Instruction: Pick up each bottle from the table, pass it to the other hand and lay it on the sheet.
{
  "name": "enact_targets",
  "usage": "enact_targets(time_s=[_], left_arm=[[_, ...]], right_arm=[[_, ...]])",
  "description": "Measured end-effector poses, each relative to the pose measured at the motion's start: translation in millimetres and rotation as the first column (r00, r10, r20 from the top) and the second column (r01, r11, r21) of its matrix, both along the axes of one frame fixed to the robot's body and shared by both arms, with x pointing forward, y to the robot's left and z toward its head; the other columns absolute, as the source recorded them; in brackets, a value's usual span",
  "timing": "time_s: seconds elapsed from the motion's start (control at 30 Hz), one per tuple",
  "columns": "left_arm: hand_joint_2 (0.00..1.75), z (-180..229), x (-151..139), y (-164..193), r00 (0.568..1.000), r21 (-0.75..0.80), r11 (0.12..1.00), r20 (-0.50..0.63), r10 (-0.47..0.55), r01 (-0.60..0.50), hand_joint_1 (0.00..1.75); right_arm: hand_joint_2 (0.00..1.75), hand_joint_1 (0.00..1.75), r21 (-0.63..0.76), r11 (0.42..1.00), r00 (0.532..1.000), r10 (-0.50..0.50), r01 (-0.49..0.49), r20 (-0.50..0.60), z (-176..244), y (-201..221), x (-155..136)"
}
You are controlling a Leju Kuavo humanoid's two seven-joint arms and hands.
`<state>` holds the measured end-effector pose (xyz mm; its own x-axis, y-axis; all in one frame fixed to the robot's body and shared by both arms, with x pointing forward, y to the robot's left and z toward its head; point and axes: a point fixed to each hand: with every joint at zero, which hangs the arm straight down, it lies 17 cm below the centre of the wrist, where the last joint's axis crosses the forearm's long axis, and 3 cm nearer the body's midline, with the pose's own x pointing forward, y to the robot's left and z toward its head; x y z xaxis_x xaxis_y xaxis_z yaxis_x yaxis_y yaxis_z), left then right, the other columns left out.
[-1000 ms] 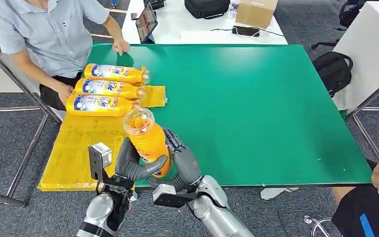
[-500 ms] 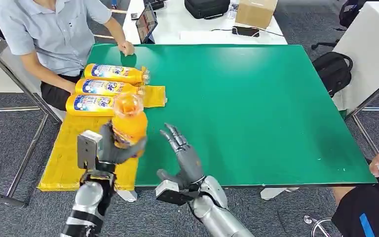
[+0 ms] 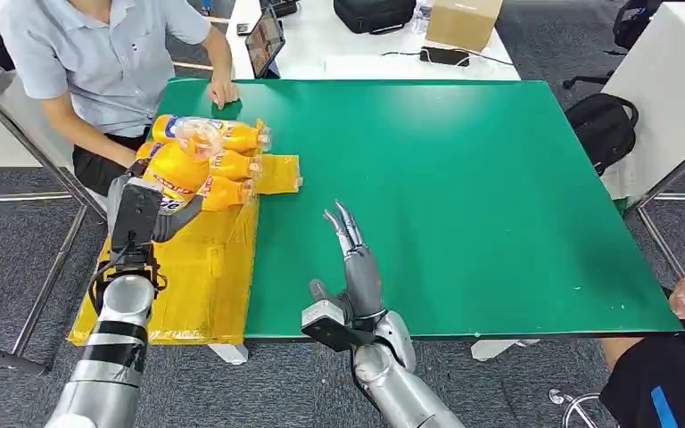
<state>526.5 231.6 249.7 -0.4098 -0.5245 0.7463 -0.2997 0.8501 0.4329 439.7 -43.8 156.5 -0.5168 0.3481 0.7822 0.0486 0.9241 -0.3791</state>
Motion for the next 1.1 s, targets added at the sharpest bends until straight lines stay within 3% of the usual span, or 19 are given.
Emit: enact_targets(time_s=[0.3,0.37,0.47,0.57,0.77,0.9,1.1], left_arm=[[1.75,-6.8,5.7,6.5,1.0,0.018,1.0,-0.024,0.017,-0.017,1.75],[1.75,-9.4,9.5,9.9,0.998,0.084,0.995,-0.039,0.049,-0.046,1.75],[1.75,-32.7,24.9,6.9,0.987,0.341,0.937,-0.107,0.117,-0.074,1.75],[1.75,-82.9,34.3,-6.1,0.966,0.555,0.831,-0.232,0.111,0.037,1.75],[1.75,-173.2,19.8,-17.0,0.899,0.68,0.687,-0.429,0.091,0.255,1.75],[1.75,-199.0,19.7,-10.9,0.858,0.723,0.598,-0.501,0.111,0.345,1.75],[1.75,-214.6,20.4,-1.7,0.82,0.722,0.553,-0.56,0.116,0.415,1.75]], right_arm=[[0.0,0.0,0.014,1.0,1.0,-0.011,0.011,-0.004,0.7,-4.0,1.8],[0.0,0.0,0.022,1.0,1.0,-0.014,0.015,-0.009,0.2,-5.6,2.5],[0.0,0.0,0.021,1.0,1.0,0.014,-0.014,-0.017,-1.0,-1.3,2.3],[0.0,0.0,0.023,0.998,0.998,0.053,-0.052,-0.03,-3.2,5.0,1.0],[0.0,0.0,0.067,0.994,0.994,0.085,-0.081,-0.062,-6.2,7.3,1.6],[0.0,0.0,0.095,0.992,0.993,0.09,-0.083,-0.072,-5.4,6.5,3.1],[0.0,0.0,0.132,0.987,0.992,0.1,-0.089,-0.075,-1.0,6.1,4.9]])
